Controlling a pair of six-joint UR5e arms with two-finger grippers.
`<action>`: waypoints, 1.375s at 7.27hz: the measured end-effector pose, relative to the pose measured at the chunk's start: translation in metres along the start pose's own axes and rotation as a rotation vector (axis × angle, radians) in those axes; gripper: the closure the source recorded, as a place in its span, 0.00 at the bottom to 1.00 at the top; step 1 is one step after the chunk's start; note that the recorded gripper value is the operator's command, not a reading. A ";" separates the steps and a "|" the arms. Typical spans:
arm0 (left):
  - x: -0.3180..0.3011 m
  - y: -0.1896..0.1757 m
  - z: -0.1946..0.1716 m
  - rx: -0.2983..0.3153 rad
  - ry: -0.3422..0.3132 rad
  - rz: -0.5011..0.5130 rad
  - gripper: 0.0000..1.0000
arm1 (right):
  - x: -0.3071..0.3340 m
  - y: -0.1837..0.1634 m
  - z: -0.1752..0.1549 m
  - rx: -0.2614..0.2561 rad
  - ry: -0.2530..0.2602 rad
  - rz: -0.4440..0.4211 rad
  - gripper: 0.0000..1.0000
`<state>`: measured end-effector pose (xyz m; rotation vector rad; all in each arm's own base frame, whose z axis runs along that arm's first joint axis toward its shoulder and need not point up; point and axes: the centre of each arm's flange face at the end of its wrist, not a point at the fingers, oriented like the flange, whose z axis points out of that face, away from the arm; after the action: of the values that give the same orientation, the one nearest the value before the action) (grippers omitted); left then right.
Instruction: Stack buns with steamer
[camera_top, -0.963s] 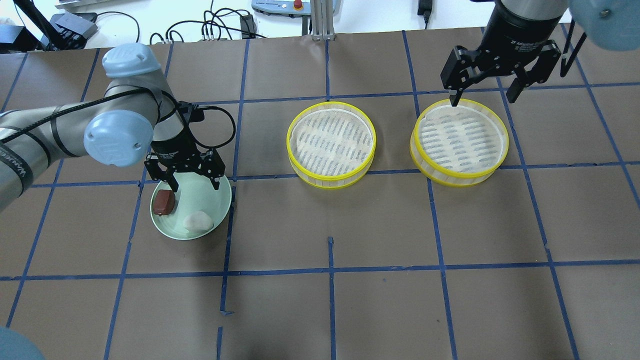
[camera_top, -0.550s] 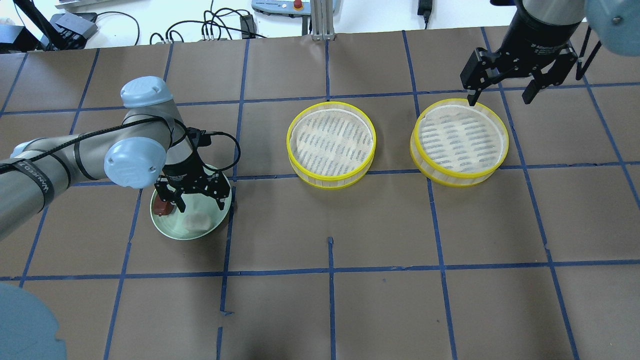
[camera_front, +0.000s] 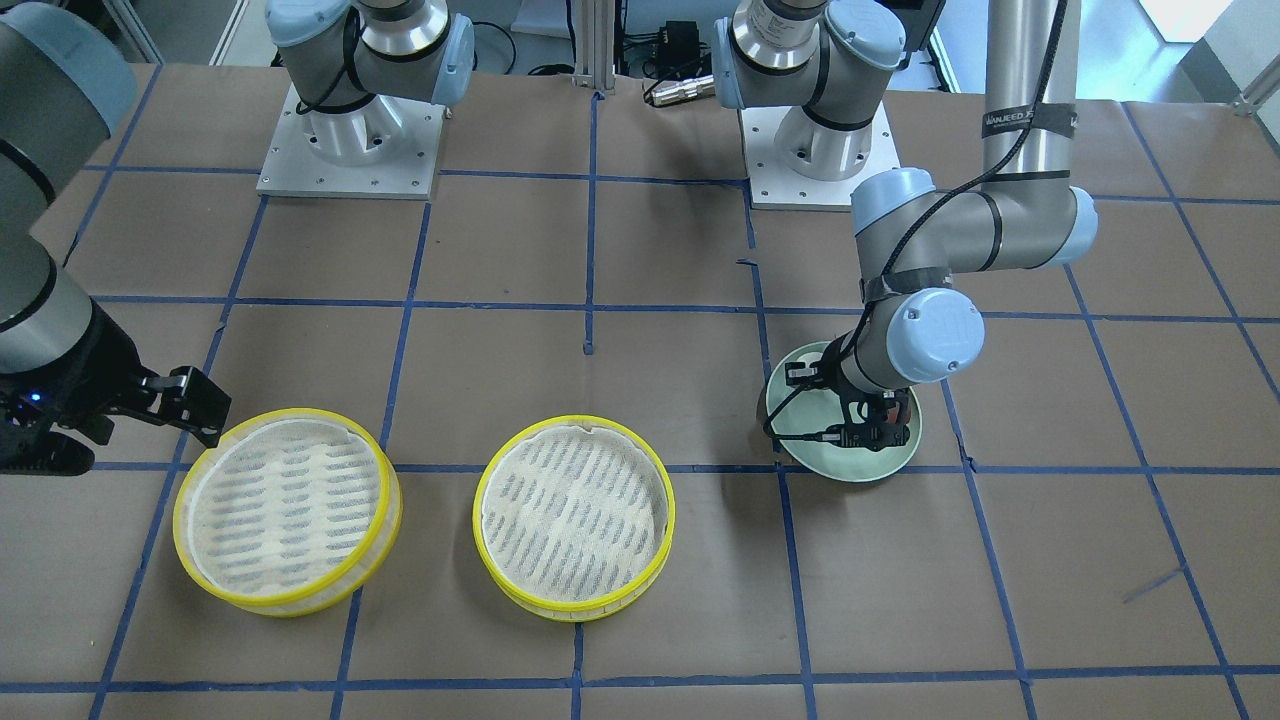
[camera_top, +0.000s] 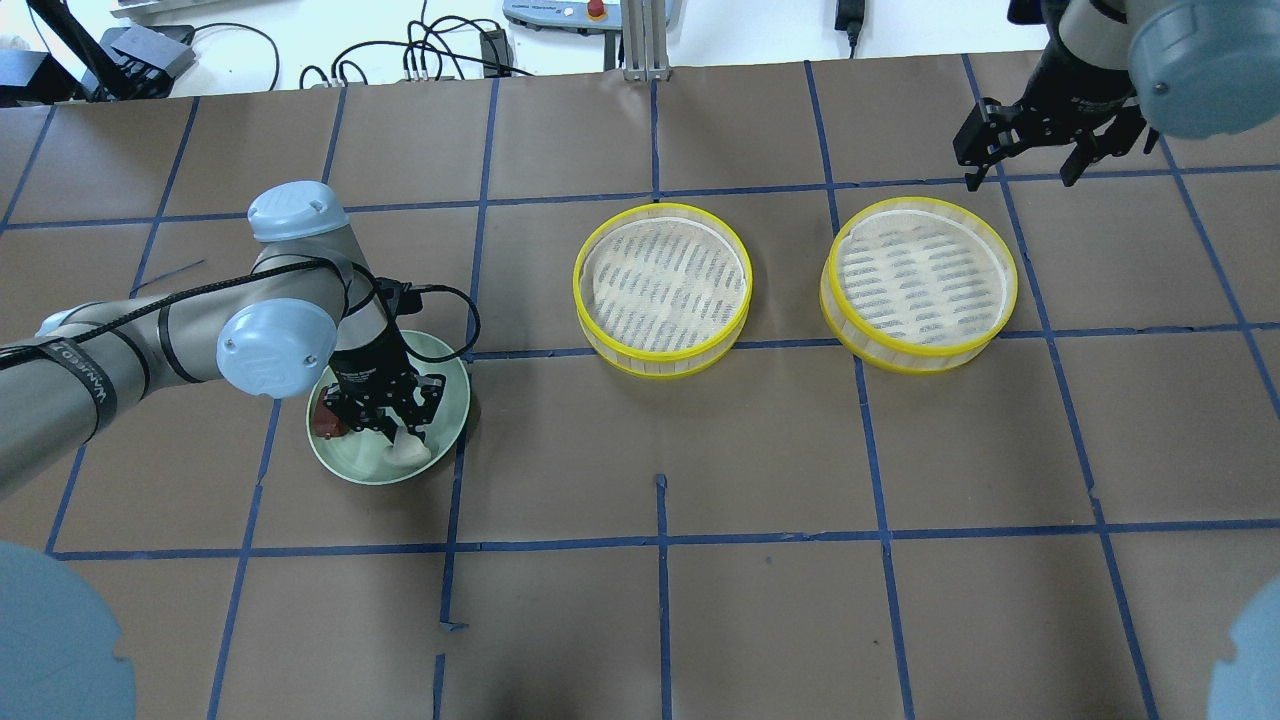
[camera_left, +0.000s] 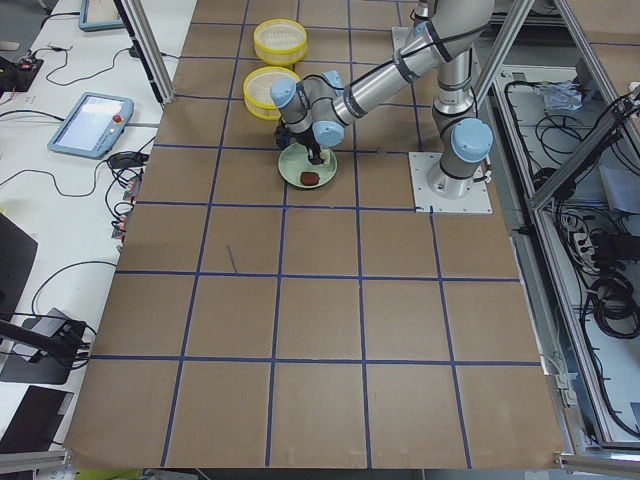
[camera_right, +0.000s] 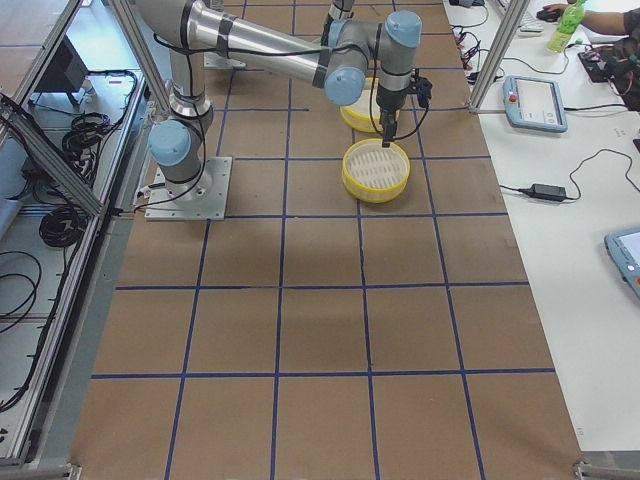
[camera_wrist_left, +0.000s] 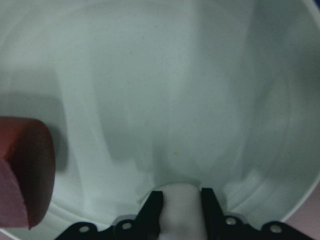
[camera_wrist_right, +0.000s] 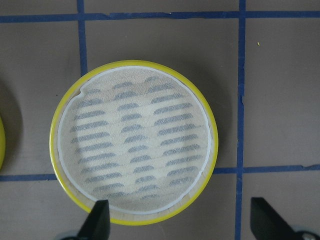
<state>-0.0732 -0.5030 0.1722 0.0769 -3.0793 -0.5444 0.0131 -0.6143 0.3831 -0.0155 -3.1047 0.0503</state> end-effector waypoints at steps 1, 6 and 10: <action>0.000 -0.004 -0.011 0.021 0.002 -0.021 1.00 | 0.002 -0.010 0.015 0.013 0.002 0.000 0.03; 0.062 -0.053 -0.144 0.096 0.524 -0.332 0.98 | 0.055 -0.018 0.140 -0.068 0.012 0.028 0.12; 0.185 -0.069 -0.132 0.215 0.740 -0.253 0.00 | 0.084 0.008 0.173 -0.051 -0.059 -0.012 0.60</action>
<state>-0.2514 -0.6221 0.2736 0.5395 -2.3913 -0.1278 -0.0776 -0.6111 0.2133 0.0026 -3.1640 -0.0298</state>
